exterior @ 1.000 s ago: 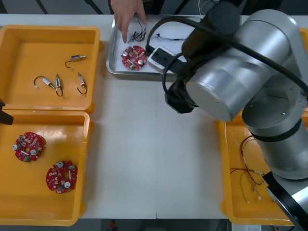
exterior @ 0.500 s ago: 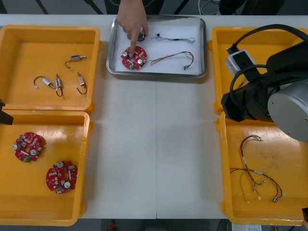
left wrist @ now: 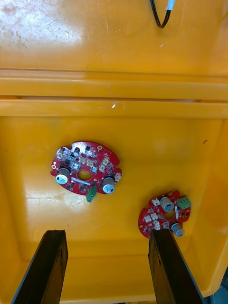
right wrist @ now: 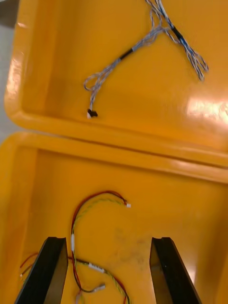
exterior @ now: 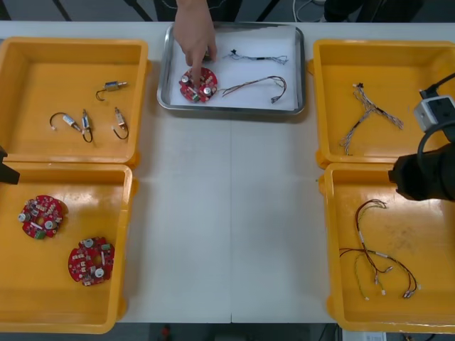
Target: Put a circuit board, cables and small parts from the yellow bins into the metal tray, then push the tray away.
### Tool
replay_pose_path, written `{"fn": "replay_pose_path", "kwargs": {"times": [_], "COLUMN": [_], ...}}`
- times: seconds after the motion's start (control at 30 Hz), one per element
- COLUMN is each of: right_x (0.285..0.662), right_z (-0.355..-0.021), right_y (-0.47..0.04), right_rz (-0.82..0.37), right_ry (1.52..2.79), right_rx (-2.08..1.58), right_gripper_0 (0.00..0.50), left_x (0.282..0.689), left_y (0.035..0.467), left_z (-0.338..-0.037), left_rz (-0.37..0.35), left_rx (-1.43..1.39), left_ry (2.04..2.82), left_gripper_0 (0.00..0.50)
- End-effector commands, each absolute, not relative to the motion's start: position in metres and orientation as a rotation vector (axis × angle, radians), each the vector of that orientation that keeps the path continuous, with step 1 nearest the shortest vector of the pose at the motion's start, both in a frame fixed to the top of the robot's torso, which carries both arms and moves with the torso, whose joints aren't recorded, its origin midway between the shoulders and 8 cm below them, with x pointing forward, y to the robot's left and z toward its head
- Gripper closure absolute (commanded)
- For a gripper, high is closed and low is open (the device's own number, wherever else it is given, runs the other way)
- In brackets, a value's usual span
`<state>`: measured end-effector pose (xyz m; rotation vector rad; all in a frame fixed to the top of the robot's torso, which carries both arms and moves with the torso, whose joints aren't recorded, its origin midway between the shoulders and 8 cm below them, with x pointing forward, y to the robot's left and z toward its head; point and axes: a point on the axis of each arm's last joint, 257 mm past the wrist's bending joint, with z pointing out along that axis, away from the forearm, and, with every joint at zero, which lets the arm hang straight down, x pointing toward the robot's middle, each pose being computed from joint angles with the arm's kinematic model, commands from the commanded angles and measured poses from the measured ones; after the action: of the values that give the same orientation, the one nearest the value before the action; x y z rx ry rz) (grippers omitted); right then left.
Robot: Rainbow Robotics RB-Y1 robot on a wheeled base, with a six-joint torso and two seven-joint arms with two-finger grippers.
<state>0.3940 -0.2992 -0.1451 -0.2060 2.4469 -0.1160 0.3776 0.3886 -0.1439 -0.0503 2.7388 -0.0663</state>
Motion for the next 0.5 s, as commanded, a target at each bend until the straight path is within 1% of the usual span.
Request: {"fn": "replay_pose_path", "kwargs": {"times": [0.03, 0.13, 0.3, 0.5], "right_x": [0.37, 0.361, 0.342, 0.326], "right_z": [-0.143, -0.15, -0.163, -0.176], "right_y": [-0.334, -0.342, -0.365, -0.372], "right_rz": [-0.151, -0.148, -0.177, -0.159], "right_ry": [2.458, 2.483, 2.527, 2.571], "right_rx": [-0.113, -0.088, -0.002, 0.042], "right_gripper_0": [0.0, 0.0, 0.0, 0.0], "left_x": [0.373, 0.373, 0.373, 0.373], "left_y": [0.404, 0.404, 0.404, 0.404], "left_z": [-0.129, -0.129, -0.129, -0.129], "left_rz": [0.023, 0.023, 0.023, 0.023], "left_rx": [0.044, 0.044, 0.044, 0.044], "left_ry": [2.717, 2.717, 2.717, 2.717], "left_gripper_0": [0.0, 0.0, 0.0, 0.0]}}
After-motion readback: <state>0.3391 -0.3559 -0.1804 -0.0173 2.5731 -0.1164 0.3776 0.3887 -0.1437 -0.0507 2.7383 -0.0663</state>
